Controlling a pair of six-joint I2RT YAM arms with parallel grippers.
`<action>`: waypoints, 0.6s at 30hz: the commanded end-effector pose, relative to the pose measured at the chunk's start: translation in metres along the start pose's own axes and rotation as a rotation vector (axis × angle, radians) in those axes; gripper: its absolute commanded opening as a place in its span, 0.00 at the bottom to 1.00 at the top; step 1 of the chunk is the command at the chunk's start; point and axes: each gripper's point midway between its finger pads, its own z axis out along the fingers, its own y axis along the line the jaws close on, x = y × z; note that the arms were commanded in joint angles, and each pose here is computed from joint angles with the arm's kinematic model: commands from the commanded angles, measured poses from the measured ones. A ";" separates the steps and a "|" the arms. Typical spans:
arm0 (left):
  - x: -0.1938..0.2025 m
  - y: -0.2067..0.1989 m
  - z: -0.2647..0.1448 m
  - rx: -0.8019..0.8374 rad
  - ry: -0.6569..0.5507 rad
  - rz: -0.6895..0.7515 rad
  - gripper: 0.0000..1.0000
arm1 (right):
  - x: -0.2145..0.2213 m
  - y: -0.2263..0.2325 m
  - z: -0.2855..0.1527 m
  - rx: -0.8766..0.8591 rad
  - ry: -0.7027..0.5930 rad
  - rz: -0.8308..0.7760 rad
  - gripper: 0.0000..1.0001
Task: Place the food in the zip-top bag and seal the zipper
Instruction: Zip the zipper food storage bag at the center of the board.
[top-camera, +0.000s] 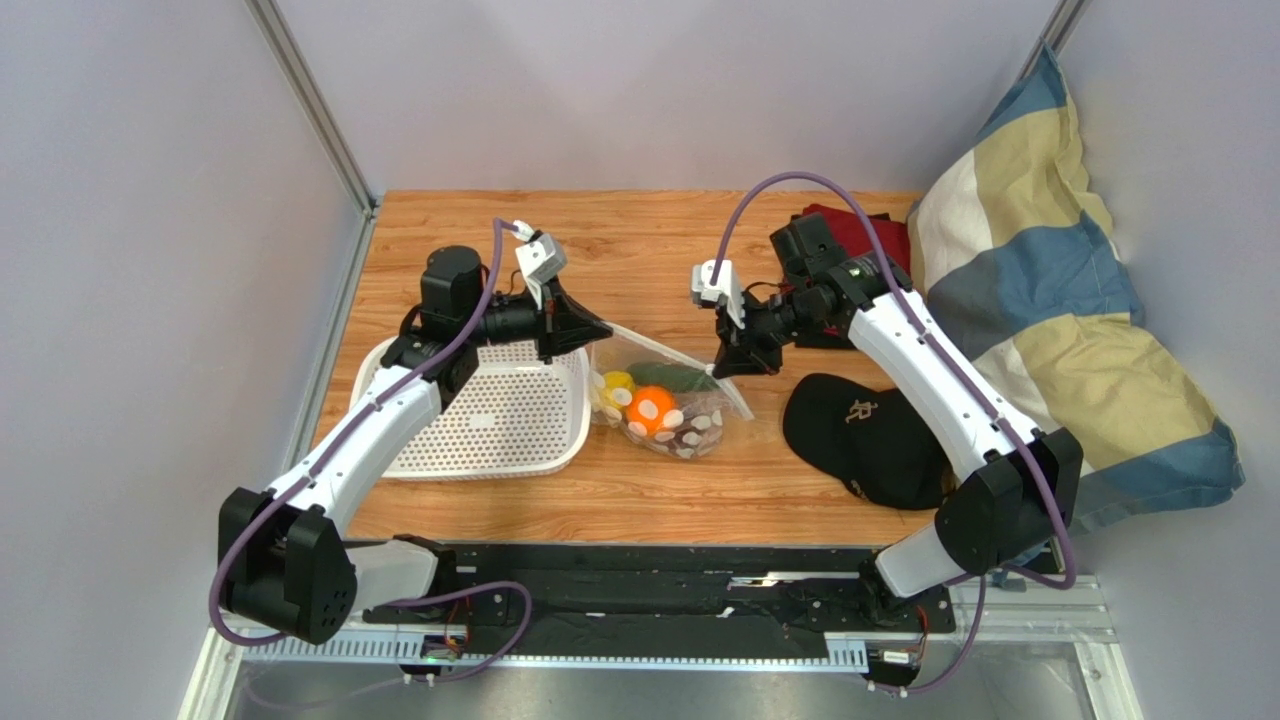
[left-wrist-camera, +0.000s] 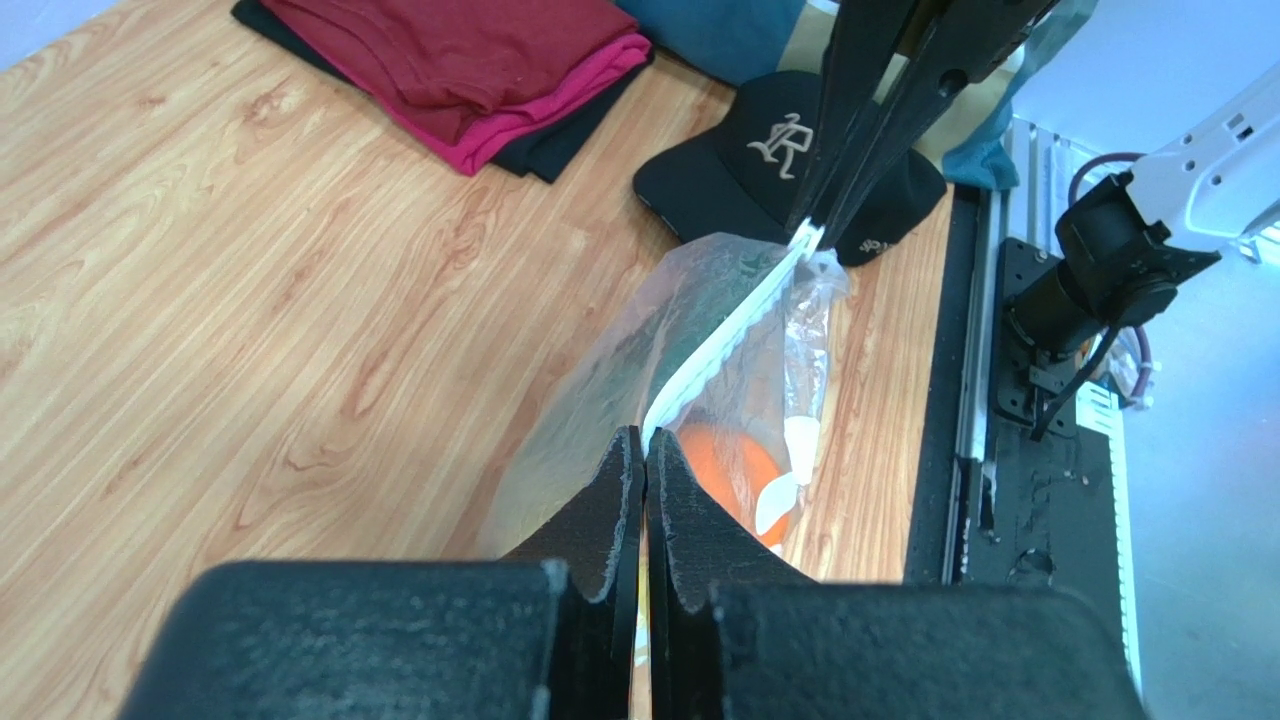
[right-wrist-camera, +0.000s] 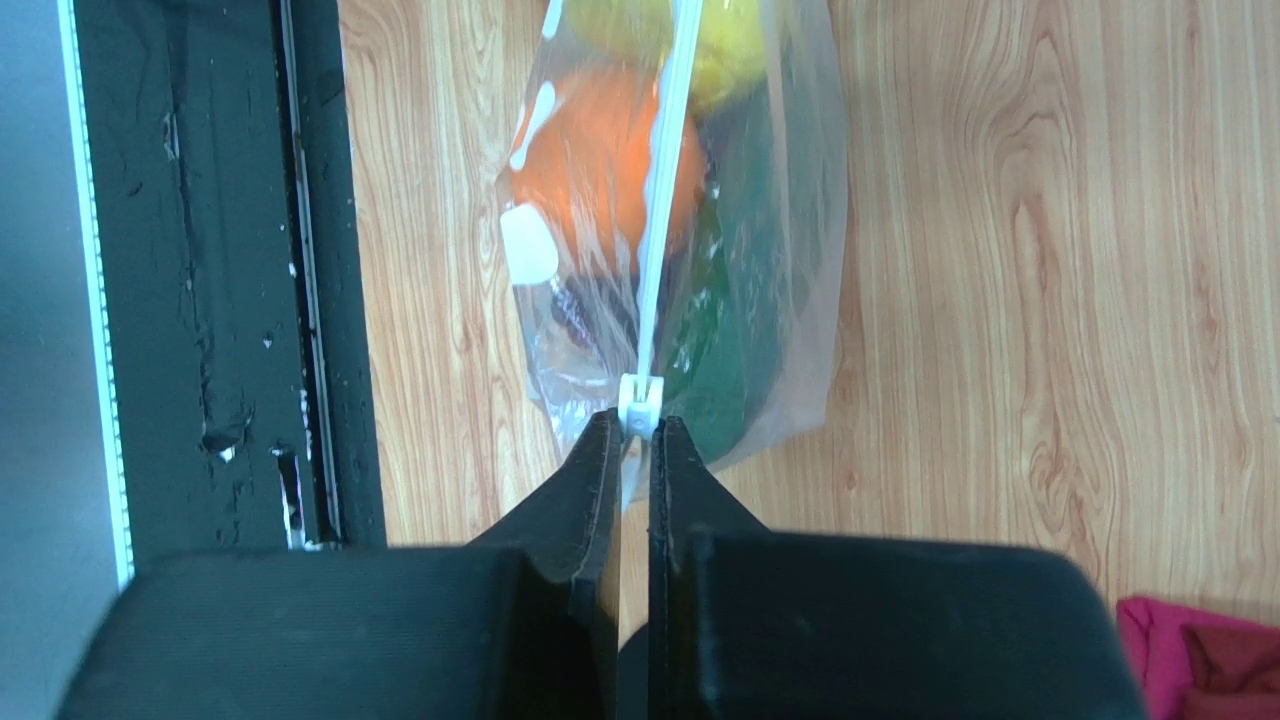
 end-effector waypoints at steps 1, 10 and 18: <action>-0.033 0.010 -0.010 -0.054 -0.086 0.093 0.00 | 0.040 0.020 -0.028 0.004 0.132 0.046 0.00; -0.037 0.018 -0.013 -0.076 -0.092 0.091 0.00 | 0.074 0.029 -0.055 0.029 0.216 0.090 0.00; -0.037 0.018 -0.012 -0.051 -0.086 0.100 0.00 | 0.090 0.027 -0.080 0.064 0.269 0.111 0.00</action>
